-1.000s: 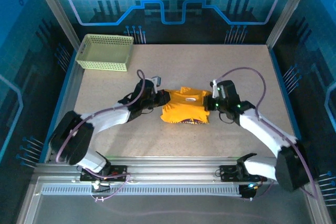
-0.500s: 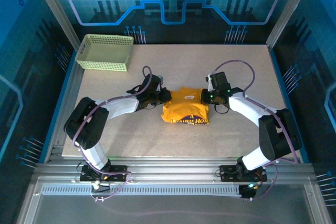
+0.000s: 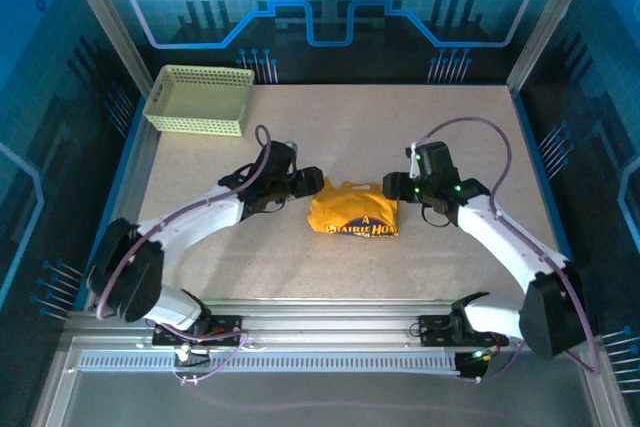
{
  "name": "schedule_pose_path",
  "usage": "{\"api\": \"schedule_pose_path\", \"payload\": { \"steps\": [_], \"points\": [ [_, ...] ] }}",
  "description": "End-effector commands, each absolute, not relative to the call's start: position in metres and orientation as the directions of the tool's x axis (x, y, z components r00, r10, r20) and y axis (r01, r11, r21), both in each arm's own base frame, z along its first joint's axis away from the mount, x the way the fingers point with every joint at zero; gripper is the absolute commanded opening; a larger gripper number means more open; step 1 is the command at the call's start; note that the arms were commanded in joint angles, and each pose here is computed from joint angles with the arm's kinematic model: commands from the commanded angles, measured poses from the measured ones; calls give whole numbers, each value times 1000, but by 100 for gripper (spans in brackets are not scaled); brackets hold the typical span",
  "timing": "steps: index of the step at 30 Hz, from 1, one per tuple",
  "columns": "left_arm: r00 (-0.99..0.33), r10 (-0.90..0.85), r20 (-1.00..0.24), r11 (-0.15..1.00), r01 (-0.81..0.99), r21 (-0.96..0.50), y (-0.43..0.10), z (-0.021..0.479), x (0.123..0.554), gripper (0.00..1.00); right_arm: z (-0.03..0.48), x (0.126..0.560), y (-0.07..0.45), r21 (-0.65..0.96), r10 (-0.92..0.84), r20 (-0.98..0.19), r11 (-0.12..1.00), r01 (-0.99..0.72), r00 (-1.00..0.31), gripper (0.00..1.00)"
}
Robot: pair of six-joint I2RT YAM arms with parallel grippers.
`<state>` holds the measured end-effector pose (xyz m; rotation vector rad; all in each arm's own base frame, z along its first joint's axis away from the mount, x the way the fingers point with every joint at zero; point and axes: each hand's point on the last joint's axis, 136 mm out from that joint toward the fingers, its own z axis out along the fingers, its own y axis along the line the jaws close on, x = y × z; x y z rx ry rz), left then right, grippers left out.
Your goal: Fold the inside-out t-shirt
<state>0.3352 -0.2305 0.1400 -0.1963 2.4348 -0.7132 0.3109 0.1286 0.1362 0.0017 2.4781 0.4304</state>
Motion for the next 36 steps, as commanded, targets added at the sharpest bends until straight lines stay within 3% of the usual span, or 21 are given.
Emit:
{"api": "schedule_pose_path", "payload": {
  "steps": [1, 7, 9, 15, 19, 24, 29, 31, 36],
  "points": [
    [-869, -251, -427, 812, 51, -581, -244, 110, 307, 79, 98, 277, 142, 396, 94, -455, 912, -107, -886, 69],
    [-889, -218, -402, 745, 115, -657, -268, 93, 293, 78, 75, 263, 157, 505, 128, -425, 855, -117, -896, 70],
    [-893, -204, -400, 742, 126, -659, -274, 90, 292, 72, 70, 264, 156, 500, 132, -417, 860, -105, -899, 67],
    [-909, -187, -372, 750, 113, -652, -273, 72, 285, 40, 58, 258, 151, 467, 134, -392, 881, -72, -910, 32],
    [-934, -167, -317, 772, 76, -630, -265, 51, 272, 21, 36, 239, 130, 375, 177, -291, 925, 58, -940, 8],
    [-962, -156, -226, 808, 7, -589, -252, 22, 248, 11, 12, 208, 112, 270, 248, -171, 943, 196, -954, 0],
    [-972, -155, -178, 834, -32, -551, -241, 4, 234, 11, 1, 199, 113, 219, 265, -150, 948, 230, -953, 0],
    [-969, -156, -190, 838, -27, -546, -241, 7, 237, 15, 1, 200, 112, 192, 269, -149, 952, 239, -952, 2],
    [-950, -155, -271, 835, 21, -550, -246, 39, 255, 35, 31, 211, 114, 181, 214, -229, 968, 175, -949, 36]
  ]
}}
